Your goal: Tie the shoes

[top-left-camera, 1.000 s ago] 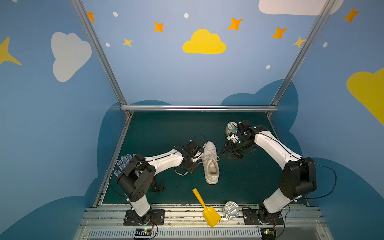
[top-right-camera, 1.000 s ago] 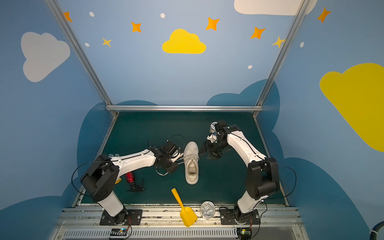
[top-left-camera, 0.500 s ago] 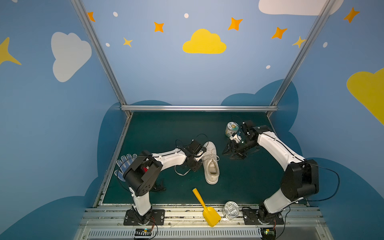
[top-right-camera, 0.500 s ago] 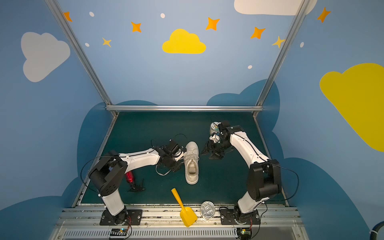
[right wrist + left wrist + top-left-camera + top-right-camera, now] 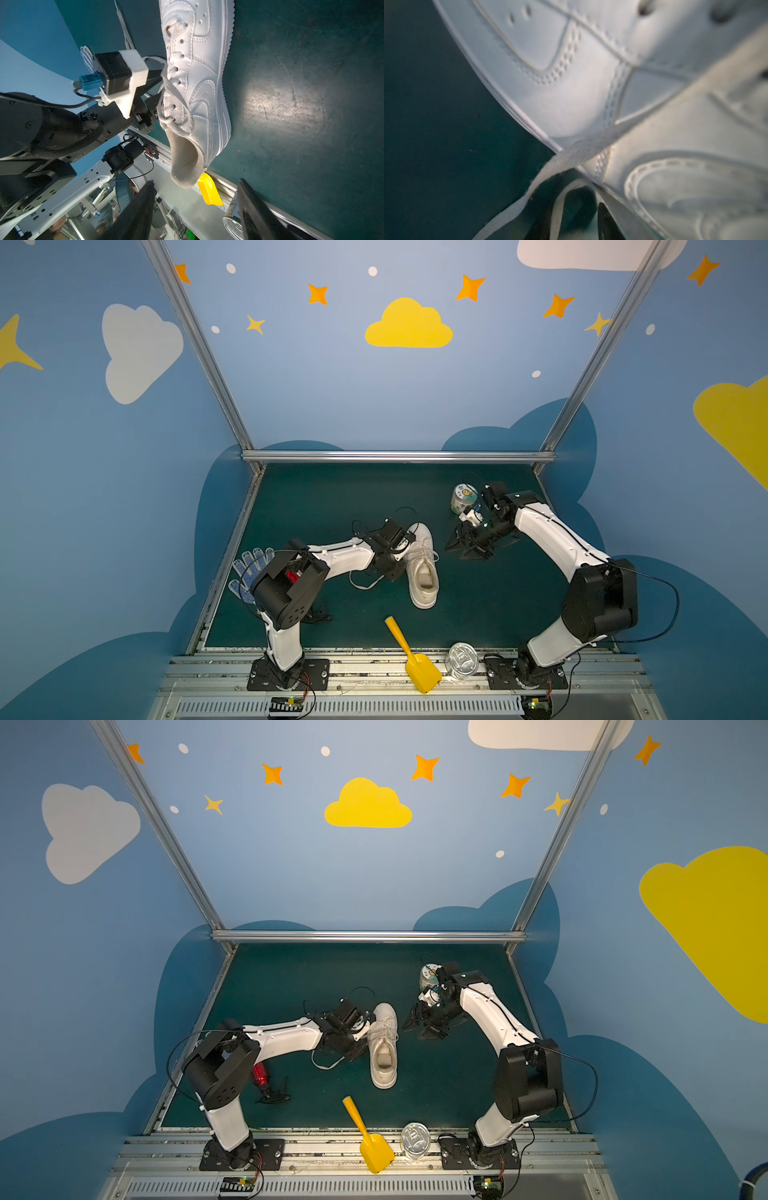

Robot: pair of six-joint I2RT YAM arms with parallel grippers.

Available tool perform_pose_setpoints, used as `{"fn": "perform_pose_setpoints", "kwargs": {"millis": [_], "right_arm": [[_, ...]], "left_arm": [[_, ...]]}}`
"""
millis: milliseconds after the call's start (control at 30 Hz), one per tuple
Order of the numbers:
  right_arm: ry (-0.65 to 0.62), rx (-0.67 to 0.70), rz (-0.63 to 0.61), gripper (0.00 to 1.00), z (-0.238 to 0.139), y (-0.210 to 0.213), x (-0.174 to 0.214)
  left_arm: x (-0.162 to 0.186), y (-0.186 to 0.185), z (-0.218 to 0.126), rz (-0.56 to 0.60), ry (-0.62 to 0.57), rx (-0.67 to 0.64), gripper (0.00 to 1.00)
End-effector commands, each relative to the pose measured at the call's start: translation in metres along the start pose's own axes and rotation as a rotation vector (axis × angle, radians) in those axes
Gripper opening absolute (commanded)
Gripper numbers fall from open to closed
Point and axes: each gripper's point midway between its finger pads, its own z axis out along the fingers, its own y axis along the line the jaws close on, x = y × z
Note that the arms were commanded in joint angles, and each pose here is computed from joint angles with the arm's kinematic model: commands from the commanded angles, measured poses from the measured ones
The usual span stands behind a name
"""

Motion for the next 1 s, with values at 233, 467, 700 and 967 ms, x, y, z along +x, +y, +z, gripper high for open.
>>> {"fn": "perform_pose_setpoints", "kwargs": {"millis": [233,467,700,967], "right_arm": [[-0.006,-0.013,-0.012,0.63,-0.010,0.007,0.005],[-0.005,-0.007,-0.010,0.63,-0.010,0.005,0.007],[-0.006,-0.010,-0.011,0.62,-0.010,0.006,0.007],[-0.008,-0.017,-0.014,0.62,-0.009,0.006,0.006]], "left_arm": [[0.034,0.011,0.013,0.049,0.092,-0.126,0.32],[0.038,0.006,0.013,0.053,0.076,-0.107,0.03],[0.030,-0.002,-0.010,0.061,0.035,-0.086,0.03],[0.009,-0.017,-0.052,0.035,-0.084,-0.023,0.03]]}}
